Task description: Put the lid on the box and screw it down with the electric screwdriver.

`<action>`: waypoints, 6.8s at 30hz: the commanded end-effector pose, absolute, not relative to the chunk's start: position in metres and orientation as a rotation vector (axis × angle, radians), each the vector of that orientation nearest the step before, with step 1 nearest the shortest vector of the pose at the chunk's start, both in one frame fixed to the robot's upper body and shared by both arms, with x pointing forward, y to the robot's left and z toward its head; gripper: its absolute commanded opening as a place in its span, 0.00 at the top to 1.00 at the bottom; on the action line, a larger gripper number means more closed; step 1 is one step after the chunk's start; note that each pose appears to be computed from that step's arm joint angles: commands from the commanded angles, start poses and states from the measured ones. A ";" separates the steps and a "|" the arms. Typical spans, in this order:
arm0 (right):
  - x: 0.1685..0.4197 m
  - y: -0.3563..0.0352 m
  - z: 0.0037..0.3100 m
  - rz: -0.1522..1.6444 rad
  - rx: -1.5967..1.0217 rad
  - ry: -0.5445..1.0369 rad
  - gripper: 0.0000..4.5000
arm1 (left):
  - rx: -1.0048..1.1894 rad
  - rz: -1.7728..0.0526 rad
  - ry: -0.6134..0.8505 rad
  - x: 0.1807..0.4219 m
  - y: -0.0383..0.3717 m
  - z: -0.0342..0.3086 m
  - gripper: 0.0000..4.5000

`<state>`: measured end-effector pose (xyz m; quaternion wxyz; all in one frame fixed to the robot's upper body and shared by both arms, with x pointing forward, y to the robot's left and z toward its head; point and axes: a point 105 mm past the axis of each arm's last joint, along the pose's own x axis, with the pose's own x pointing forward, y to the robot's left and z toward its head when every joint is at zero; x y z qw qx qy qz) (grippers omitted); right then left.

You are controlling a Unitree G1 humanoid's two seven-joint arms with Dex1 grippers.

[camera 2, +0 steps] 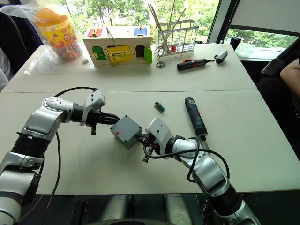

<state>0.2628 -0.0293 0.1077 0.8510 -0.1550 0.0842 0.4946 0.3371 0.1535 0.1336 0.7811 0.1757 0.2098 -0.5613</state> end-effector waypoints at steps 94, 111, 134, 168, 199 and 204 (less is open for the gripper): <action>0.259 -0.027 0.130 1.062 -0.343 0.112 0.99 | 0.372 -1.244 0.373 0.341 0.133 0.144 0.90; 0.259 -0.035 0.106 1.078 -0.345 0.208 0.99 | 0.343 -1.138 0.447 0.341 0.158 0.122 0.90; 0.290 -0.044 0.103 1.006 -0.399 0.168 0.99 | 0.322 -1.222 0.494 0.305 0.139 0.112 0.90; 0.285 -0.139 0.129 0.658 -0.226 0.195 0.58 | 0.228 -1.356 0.213 0.292 0.112 0.197 0.90; 0.293 -0.116 0.101 0.699 -0.149 0.229 0.58 | 0.438 -1.359 0.308 0.283 0.123 0.167 0.90; 0.294 -0.116 0.099 0.695 -0.151 0.230 0.98 | 0.441 -1.353 0.307 0.284 0.124 0.165 0.90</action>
